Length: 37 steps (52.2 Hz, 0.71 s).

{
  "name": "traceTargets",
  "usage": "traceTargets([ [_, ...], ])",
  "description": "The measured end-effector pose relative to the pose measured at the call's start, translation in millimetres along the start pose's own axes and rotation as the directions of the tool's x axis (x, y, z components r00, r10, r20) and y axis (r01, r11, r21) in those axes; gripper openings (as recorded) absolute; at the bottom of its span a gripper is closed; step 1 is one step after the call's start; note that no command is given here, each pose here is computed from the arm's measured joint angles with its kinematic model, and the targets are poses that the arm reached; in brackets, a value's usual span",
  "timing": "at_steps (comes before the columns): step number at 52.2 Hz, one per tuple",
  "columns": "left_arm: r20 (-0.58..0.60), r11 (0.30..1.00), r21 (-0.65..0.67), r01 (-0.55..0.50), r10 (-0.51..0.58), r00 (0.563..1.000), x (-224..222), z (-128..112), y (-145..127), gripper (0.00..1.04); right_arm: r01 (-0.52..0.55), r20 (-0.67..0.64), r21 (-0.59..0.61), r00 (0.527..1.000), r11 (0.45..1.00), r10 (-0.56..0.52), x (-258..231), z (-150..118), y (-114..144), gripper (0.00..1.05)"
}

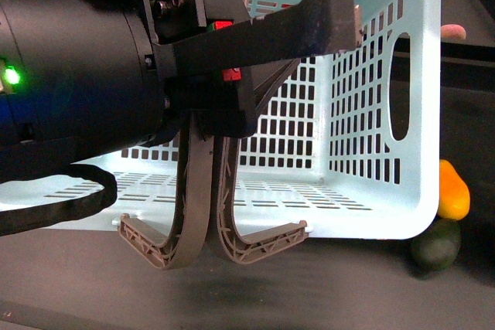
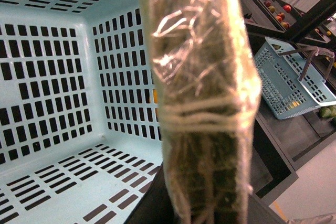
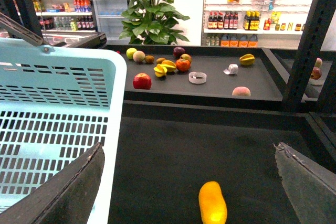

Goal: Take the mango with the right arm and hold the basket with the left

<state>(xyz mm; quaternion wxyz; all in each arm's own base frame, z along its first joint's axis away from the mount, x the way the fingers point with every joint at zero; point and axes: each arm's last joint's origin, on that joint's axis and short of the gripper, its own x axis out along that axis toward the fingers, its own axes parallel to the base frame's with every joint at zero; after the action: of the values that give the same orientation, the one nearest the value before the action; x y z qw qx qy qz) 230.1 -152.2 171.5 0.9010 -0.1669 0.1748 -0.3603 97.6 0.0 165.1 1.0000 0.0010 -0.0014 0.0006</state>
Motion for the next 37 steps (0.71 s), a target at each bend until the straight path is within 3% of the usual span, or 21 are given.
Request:
traceTargets([
  [37, -0.001, 1.0, 0.001, 0.003, -0.003, 1.0, 0.0, -0.1, -0.2, 0.08, 0.0, 0.0, 0.0, 1.0, 1.0, 0.0, 0.0, 0.0, 0.0, 0.97],
])
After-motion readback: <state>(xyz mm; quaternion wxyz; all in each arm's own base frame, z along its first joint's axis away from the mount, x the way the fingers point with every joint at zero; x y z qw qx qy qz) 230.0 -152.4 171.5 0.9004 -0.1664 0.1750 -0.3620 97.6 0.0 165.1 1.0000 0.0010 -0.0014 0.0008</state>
